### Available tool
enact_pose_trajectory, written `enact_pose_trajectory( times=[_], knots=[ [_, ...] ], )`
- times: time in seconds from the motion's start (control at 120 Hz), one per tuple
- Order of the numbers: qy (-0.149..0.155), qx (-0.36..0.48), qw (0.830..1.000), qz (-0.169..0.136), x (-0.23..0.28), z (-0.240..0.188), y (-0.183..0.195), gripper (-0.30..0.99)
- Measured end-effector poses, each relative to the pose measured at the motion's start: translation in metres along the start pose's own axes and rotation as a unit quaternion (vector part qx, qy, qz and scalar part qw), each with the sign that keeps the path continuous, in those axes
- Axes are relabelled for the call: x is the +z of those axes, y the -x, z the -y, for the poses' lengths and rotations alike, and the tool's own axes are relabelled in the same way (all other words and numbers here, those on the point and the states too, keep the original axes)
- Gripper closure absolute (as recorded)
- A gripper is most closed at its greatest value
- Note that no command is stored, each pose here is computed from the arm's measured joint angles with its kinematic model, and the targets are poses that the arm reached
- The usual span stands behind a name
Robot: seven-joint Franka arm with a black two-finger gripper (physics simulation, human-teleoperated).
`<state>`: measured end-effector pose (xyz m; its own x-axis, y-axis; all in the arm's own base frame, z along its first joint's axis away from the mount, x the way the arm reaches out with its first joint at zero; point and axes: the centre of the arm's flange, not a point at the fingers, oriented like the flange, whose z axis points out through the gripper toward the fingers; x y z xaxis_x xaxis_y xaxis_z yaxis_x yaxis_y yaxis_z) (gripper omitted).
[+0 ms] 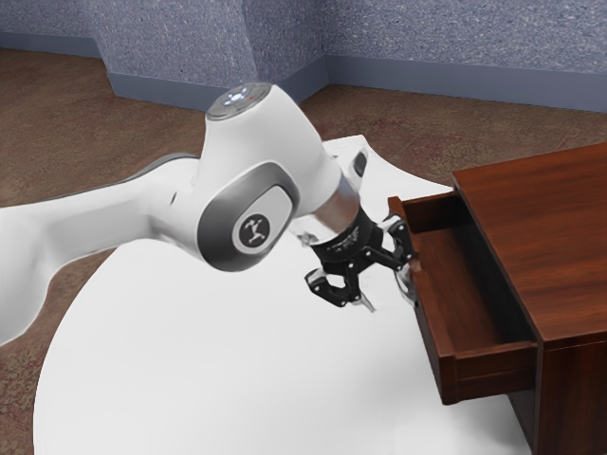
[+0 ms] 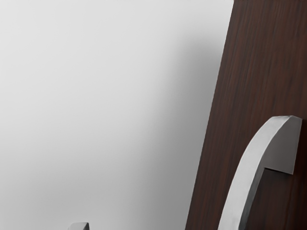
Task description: Pull the drawer handle with one arm to open the drawer
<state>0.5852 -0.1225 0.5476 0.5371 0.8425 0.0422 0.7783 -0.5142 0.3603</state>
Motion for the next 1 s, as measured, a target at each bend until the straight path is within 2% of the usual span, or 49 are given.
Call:
enact_pose_trajectory(
  times=[1.0],
  knots=[
    [-0.007,-0.023,1.0,0.0,-0.02,0.051,-0.006,0.38]
  ],
)
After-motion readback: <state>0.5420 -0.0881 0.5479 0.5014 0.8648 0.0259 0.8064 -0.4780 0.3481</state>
